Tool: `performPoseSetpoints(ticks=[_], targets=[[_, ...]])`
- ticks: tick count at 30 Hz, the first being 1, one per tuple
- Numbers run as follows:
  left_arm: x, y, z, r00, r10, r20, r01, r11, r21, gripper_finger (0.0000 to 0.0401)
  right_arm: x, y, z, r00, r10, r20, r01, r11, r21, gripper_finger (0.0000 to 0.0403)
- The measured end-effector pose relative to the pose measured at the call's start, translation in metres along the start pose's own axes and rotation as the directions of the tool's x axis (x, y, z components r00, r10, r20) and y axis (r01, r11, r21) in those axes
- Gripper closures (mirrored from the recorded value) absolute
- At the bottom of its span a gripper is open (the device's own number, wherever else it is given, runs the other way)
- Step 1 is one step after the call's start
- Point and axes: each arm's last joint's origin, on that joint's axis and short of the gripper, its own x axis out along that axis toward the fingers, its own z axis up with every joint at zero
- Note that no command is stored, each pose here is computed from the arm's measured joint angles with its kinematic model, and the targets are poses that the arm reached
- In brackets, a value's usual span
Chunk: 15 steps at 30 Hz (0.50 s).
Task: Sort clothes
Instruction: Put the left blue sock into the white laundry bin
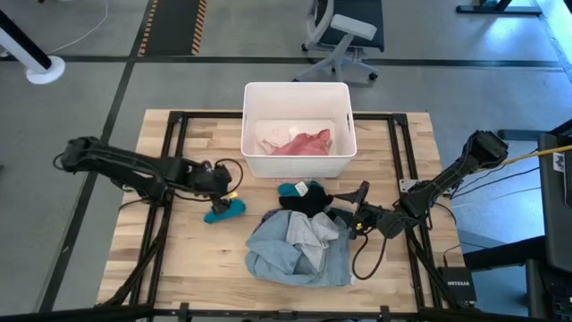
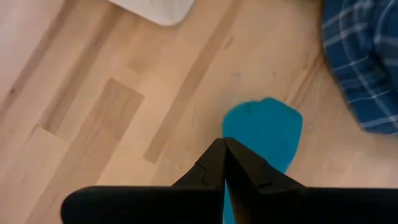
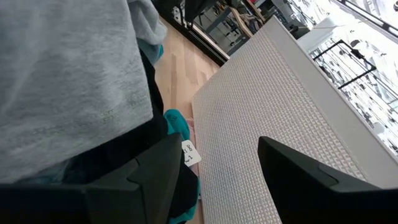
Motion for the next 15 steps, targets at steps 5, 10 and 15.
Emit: performPoseSetpoints(ticks=[5,10,15], targets=[[0.012,-0.005,0.0,0.998,0.006,-0.063,-0.006,1.0,0.006,0.0399,0.0,0.0,0.0,1.0,0.001,0.0,-0.001,1.0,-0.001,0.0171],[0.021,-0.009,-0.002,0.991,-0.025,-0.135,0.026,1.0,0.008,0.0399,0.0,0.0,0.0,1.0,0.001,0.0,-0.001,1.0,-0.001,0.0171],[0.023,-0.01,-0.002,0.988,-0.028,-0.15,0.034,0.999,0.039,0.0381,0.0,0.0,0.0,1.0,0.001,0.0,-0.001,1.0,-0.001,0.0171]])
